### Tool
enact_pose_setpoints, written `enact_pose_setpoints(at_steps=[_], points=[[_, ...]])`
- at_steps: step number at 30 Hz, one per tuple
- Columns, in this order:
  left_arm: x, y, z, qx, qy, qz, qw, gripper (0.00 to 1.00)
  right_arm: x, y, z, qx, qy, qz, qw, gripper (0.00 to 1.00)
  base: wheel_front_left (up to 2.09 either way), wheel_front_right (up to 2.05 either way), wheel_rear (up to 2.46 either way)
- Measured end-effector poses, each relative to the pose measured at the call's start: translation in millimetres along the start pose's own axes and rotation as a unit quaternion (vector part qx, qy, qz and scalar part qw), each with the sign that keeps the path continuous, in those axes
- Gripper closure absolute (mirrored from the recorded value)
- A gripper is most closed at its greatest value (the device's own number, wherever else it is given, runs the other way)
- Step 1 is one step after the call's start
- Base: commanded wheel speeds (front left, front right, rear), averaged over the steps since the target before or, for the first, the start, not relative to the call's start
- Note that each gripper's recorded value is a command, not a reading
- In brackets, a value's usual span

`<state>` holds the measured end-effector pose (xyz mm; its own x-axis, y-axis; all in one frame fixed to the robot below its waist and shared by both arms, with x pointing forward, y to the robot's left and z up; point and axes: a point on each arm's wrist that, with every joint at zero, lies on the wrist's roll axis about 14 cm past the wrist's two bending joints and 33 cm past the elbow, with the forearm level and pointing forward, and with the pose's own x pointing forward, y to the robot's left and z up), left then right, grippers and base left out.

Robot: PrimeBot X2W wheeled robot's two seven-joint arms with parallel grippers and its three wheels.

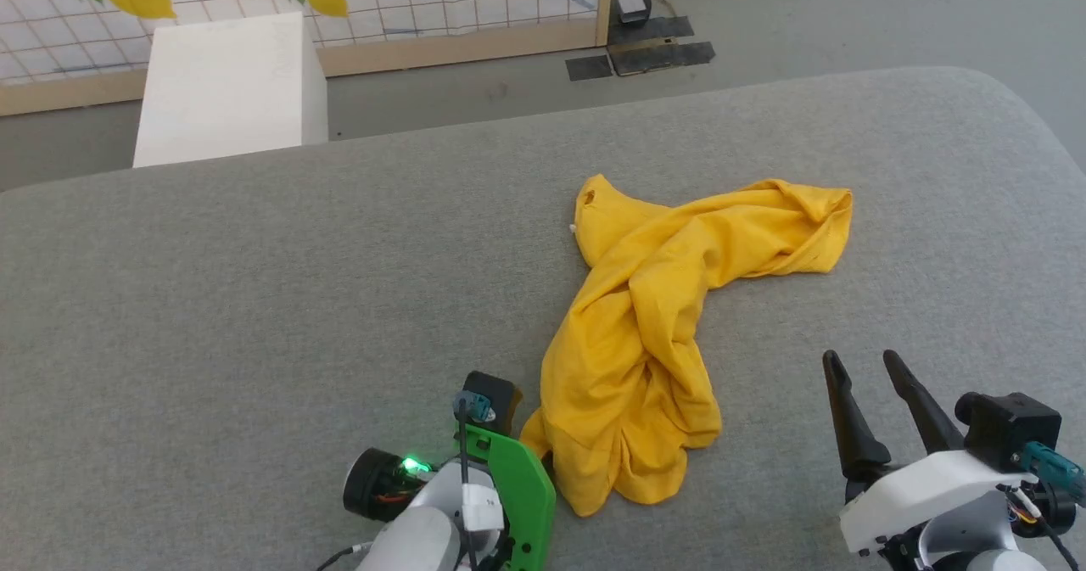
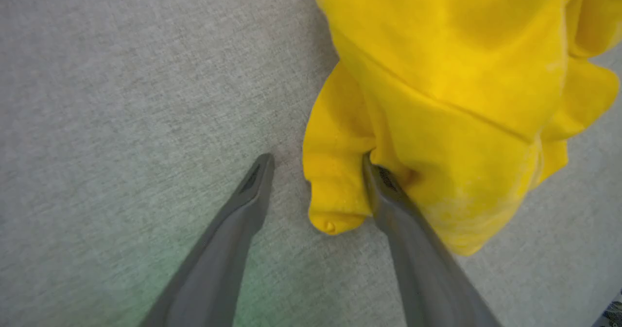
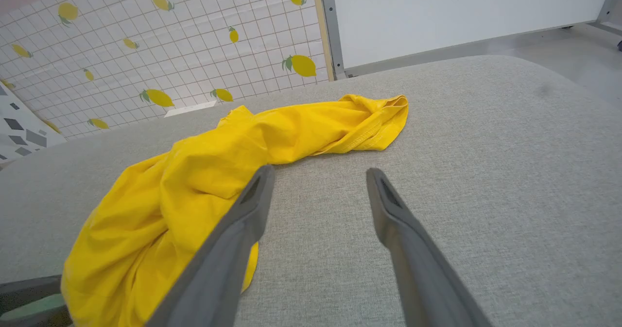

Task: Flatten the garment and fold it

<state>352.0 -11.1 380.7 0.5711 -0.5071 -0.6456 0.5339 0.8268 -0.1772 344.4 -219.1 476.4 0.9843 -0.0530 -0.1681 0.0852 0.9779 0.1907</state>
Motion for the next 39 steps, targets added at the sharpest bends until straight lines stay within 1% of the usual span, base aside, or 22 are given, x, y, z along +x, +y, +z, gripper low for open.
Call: enact_pose_setpoints(at_steps=[1,4,6,8,10,11,12,14,16,19,23,24,25,26,29,33,35,39], points=[[-0.2,-1.7,1.8,0.002,-0.001,-0.006,1.000,1.00,-0.5,0.2,0.0,0.001,0.000,0.000,1.000,0.00,0.00,0.00,0.00],[-4.2,-1.4,11.9,-0.015,-0.027,-0.010,0.999,1.00,0.2,3.1,0.5,0.001,-0.001,0.005,1.000,0.00,0.00,0.00,0.00],[-11.7,12.2,19.5,-0.047,-0.067,0.015,0.997,1.00,1.2,5.7,0.3,0.000,-0.001,0.009,1.000,0.00,0.00,0.00,0.00],[-22.7,36.9,30.7,-0.081,-0.113,0.058,0.989,1.00,2.7,9.4,1.8,-0.001,-0.003,0.015,1.000,0.00,0.00,0.00,0.00],[-46.2,79.6,46.2,-0.111,-0.179,0.127,0.969,1.00,4.5,14.4,2.0,-0.002,-0.003,0.023,1.000,0.00,0.00,0.00,0.00],[-56.4,95.5,49.9,-0.115,-0.200,0.153,0.961,1.00,5.0,16.5,1.5,-0.003,-0.001,0.027,1.000,0.00,0.00,0.00,0.00],[-70.6,116.1,52.3,-0.121,-0.222,0.188,0.949,1.00,5.8,18.7,0.5,-0.003,0.001,0.030,1.000,0.00,0.00,0.00,0.00],[-96.8,149.6,47.8,-0.132,-0.248,0.250,0.927,1.00,8.0,24.7,-1.1,-0.004,0.005,0.040,0.999,0.00,0.00,0.00,0.00],[-122.5,177.5,30.7,-0.147,-0.253,0.307,0.906,1.00,10.9,31.4,-2.1,-0.005,0.009,0.050,0.999,0.00,0.00,0.00,0.00],[-154.8,205.2,2.2,-0.162,-0.247,0.374,0.879,1.00,14.7,41.7,-4.1,-0.007,0.016,0.066,0.998,0.00,0.00,0.00,0.00],[-183.7,220.8,-33.3,-0.186,-0.227,0.432,0.853,1.00,17.2,50.4,-13.6,-0.011,0.042,0.079,0.996,0.00,0.00,0.00,0.00],[-188.7,223.1,-38.0,-0.189,-0.225,0.442,0.847,0.79,17.1,50.9,-17.7,-0.012,0.053,0.080,0.995,0.00,0.00,0.00,0.00],[-194.1,225.0,-41.2,-0.191,-0.228,0.451,0.842,0.15,16.7,52.3,-23.1,-0.015,0.066,0.082,0.994,0.00,0.00,0.00,0.00],[-197.3,225.2,-40.6,-0.192,-0.235,0.454,0.838,0.00,16.6,54.1,-27.2,-0.017,0.076,0.085,0.993,0.00,0.00,0.00,0.00],[-199.8,221.8,-34.3,-0.189,-0.262,0.452,0.832,0.00,17.7,64.6,-34.3,-0.020,0.092,0.101,0.990,0.00,0.00,0.00,0.00],[-204.5,216.8,-15.1,-0.160,-0.316,0.450,0.819,0.00,19.1,85.9,-39.6,-0.025,0.100,0.132,0.986,0.00,0.00,0.00,0.00],[-203.6,212.3,-3.7,-0.147,-0.338,0.444,0.817,0.00,19.3,99.6,-43.7,-0.031,0.107,0.152,0.982,0.00,0.00,0.00,0.00],[-202.8,205.9,16.1,-0.134,-0.369,0.429,0.813,0.00,17.1,137.1,-55.4,-0.048,0.133,0.208,0.968,0.00,0.00,0.00,0.00]])
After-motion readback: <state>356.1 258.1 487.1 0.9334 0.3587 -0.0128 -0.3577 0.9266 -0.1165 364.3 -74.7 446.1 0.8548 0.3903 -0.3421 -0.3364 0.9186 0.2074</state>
